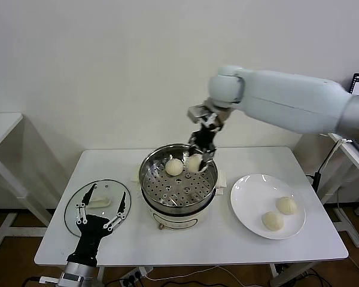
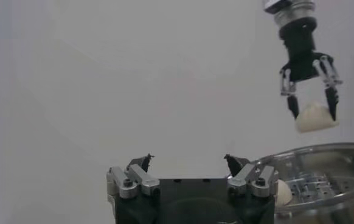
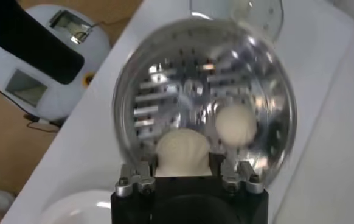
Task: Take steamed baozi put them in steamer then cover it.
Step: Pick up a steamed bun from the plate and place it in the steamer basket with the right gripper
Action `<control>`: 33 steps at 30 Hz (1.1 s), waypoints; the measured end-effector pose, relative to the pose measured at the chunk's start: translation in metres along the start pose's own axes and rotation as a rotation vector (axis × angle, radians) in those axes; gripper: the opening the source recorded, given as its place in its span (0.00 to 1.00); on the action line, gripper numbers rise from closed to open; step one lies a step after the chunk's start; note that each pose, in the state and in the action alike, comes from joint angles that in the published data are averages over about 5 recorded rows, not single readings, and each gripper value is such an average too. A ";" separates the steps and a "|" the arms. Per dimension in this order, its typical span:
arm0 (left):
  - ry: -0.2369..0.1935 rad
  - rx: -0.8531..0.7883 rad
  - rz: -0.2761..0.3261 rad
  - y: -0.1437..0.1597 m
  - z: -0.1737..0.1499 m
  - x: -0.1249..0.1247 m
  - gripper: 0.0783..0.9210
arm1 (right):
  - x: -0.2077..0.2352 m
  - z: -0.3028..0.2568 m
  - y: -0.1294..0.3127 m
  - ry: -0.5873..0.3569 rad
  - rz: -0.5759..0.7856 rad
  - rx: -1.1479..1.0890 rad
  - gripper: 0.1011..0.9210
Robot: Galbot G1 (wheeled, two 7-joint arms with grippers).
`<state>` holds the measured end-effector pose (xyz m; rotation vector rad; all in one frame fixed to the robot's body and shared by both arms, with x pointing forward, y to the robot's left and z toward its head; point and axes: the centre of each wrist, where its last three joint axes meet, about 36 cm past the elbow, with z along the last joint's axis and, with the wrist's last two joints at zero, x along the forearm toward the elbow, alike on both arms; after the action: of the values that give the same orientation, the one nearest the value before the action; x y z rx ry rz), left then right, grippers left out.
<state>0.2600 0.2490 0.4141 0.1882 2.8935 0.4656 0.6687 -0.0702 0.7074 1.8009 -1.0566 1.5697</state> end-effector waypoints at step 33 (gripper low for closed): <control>-0.004 -0.014 -0.020 0.009 0.000 0.002 0.88 | -0.117 -0.066 -0.036 0.023 0.026 0.044 0.84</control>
<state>0.2587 0.2577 0.4168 0.1572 2.8844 0.4805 0.6580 0.0282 0.6092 1.7998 -1.0466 1.6374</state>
